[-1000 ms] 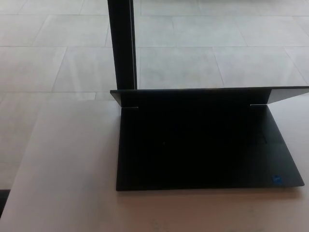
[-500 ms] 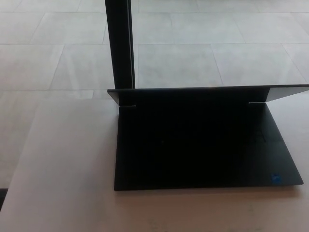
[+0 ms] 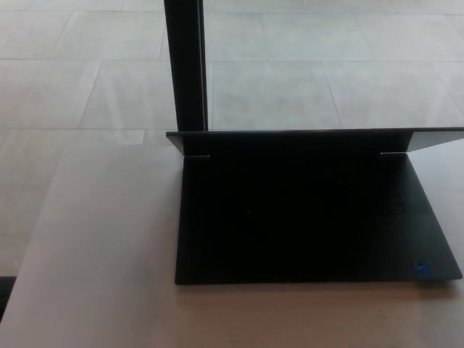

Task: The robot uses its right hand to push down on the lid of a laptop kept in the middle of the desk to close it

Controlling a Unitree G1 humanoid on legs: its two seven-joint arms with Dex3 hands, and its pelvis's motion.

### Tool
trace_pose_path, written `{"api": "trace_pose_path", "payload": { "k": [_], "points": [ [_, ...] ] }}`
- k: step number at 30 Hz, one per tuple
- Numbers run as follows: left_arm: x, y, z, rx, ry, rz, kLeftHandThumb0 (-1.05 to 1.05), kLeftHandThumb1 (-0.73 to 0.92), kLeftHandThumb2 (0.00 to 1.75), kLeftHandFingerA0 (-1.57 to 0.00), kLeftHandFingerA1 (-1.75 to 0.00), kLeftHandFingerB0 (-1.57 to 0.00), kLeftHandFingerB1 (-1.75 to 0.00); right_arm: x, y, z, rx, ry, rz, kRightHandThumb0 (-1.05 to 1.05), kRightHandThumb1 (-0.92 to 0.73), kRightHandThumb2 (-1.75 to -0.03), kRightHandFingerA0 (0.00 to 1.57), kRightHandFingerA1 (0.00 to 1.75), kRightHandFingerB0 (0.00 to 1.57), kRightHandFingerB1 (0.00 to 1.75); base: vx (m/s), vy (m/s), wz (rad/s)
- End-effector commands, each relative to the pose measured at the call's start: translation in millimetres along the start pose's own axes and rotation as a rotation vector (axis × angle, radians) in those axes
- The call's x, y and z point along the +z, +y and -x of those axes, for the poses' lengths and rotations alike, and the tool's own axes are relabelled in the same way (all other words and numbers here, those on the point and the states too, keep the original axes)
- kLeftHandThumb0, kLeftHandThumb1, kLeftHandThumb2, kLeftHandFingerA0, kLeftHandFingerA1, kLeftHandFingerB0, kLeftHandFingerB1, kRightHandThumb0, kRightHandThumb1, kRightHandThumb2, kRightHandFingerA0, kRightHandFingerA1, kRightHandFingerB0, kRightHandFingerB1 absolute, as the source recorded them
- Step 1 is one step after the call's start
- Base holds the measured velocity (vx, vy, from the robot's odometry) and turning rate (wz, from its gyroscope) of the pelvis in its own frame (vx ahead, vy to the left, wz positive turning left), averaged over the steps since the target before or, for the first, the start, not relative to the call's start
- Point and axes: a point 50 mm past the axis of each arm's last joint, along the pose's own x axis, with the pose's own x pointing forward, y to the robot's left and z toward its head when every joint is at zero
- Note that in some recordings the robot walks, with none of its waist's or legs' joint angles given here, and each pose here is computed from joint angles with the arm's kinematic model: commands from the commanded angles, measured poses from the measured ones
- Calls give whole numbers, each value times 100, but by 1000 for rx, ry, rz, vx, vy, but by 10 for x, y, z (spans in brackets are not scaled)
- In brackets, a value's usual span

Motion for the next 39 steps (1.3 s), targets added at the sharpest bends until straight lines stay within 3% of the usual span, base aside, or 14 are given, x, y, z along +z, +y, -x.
{"api": "trace_pose_path", "payload": {
  "k": [1,19,20,21,22,23,24,26,27,32,33,34,35,39],
  "points": [
    [139,150,-5,49,-37,97,-86,92,72,-52,-65,-46,-48,338,724,-13,446,-257,482,-88,-91,-68,38,51,34,32,0,0,0],
    [159,142,-7,41,-44,79,-86,92,72,-53,-66,-47,-49,-469,1232,195,860,30,885,-91,-92,-74,25,51,27,31,0,0,0],
    [163,137,-7,40,-46,78,-81,74,114,-51,-71,-43,-59,-469,1233,178,863,28,903,-91,-92,-76,25,51,28,32,0,0,0],
    [165,135,-7,40,-46,79,-81,74,114,-51,-71,-43,-59,-466,1234,165,865,26,917,-91,-92,-76,25,51,28,32,0,0,0],
    [168,139,-7,46,-47,74,-85,92,72,-54,-67,-48,-50,-473,1227,141,864,16,932,-92,-81,-122,25,58,22,44,0,0,0],
    [173,142,-8,56,-44,72,-86,92,71,-56,-66,-51,-50,-439,1216,82,858,7,975,-92,-92,-77,31,52,30,33,0,0,0],
    [170,142,-8,52,-45,72,-86,92,71,-56,-67,-49,-49,-429,1205,39,852,6,1007,-88,-80,-122,29,58,21,44,0,0,0],
    [174,148,-8,52,-42,77,-92,75,96,-54,-71,-44,-54,-419,1184,-5,836,5,1013,-89,-81,-123,31,58,26,45,0,0,0],
    [178,150,-9,49,-42,84,-87,92,72,-54,-67,-48,-48,-392,1161,-40,820,-1,1019,-91,-82,-124,30,57,29,46,0,0,0],
    [200,149,-9,52,-52,89,-86,92,71,-52,-64,-48,-50,-405,1100,-39,813,8,1011,-88,-82,-122,29,57,27,46,0,0,0],
    [202,145,-10,50,-47,90,-86,92,72,-53,-65,-48,-49,-456,1097,26,830,5,1002,-88,-92,-77,36,50,37,34,0,0,0],
    [202,146,-10,38,-49,84,-87,92,73,-50,-64,-45,-49,-491,1100,63,845,11,1010,-88,-92,-76,35,49,37,34,0,0,0],
    [205,145,-10,41,-51,80,-87,92,73,-51,-65,-45,-48,-528,1107,121,871,17,1021,-87,-81,-122,31,56,28,46,0,0,0],
    [205,146,-11,40,-47,93,-86,92,73,-51,-64,-45,-48,-694,1134,369,967,3,1041,-85,-80,-119,32,58,31,47,0,0,0]
  ]
}}
